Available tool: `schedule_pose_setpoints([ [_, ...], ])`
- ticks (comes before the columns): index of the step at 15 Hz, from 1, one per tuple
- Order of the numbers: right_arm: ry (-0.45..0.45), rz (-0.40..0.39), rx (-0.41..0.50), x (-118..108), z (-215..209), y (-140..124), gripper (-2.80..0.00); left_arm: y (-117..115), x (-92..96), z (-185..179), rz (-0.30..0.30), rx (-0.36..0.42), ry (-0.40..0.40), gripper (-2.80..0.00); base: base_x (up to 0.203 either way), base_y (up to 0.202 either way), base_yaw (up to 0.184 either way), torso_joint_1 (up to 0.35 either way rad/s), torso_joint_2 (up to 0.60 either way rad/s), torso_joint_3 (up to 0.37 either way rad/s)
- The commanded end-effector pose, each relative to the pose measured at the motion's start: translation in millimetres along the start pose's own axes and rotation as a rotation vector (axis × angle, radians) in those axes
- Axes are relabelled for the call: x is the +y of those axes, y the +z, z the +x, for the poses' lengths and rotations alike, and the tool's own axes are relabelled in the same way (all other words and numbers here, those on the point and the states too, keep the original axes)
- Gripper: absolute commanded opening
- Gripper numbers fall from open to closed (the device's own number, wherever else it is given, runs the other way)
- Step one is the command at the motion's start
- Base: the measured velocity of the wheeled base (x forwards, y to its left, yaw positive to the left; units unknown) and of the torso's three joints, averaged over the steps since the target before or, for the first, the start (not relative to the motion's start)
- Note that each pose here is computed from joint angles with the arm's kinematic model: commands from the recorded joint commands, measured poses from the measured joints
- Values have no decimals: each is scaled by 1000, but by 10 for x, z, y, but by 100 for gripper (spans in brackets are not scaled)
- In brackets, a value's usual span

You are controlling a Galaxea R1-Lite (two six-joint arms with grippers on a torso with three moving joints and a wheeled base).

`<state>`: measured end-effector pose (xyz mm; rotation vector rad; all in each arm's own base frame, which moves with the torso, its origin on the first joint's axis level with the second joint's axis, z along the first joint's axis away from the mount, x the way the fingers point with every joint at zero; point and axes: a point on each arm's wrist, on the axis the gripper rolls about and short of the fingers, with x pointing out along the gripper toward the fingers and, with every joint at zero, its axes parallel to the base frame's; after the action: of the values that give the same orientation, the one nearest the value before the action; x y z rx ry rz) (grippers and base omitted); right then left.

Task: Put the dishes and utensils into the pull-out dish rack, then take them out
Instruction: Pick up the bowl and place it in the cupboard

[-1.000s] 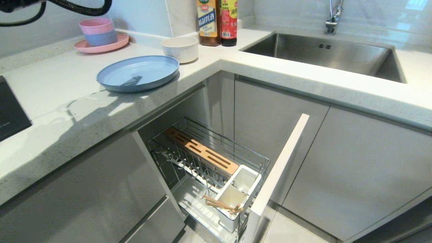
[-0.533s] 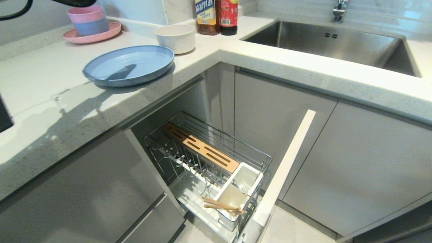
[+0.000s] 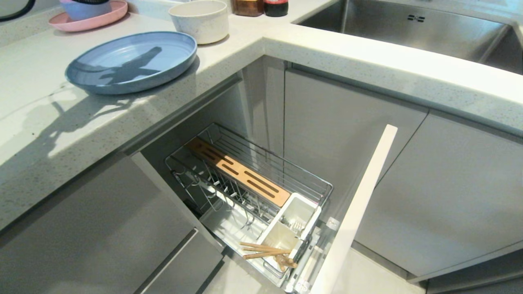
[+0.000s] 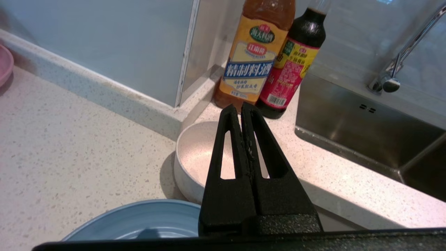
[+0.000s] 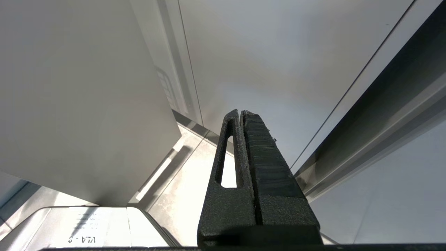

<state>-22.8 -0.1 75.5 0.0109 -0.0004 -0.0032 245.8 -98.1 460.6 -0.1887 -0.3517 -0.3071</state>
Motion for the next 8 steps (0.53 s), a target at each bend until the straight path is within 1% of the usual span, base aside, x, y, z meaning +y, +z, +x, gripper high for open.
schedule_pose_setpoints([
  [1,0,0,2,0,1,-4,-280,16,-20,-13,17,-4,-15,-280,0,0,0,0,0,0],
  [2,0,0,2,0,1,-4,-280,5,-29,-6,37,-1,-22,-280,0,0,0,0,0,0],
  [4,0,0,2,0,1,-4,-280,-48,-88,25,45,13,-59,-280,0,0,0,0,0,0],
  [6,0,0,2,0,1,-4,-280,-195,-107,127,58,54,-104,-280,0,0,0,0,0,0],
  [8,0,0,2,0,1,-4,-280,-394,-108,257,62,106,-110,-280,0,0,0,0,0,0],
])
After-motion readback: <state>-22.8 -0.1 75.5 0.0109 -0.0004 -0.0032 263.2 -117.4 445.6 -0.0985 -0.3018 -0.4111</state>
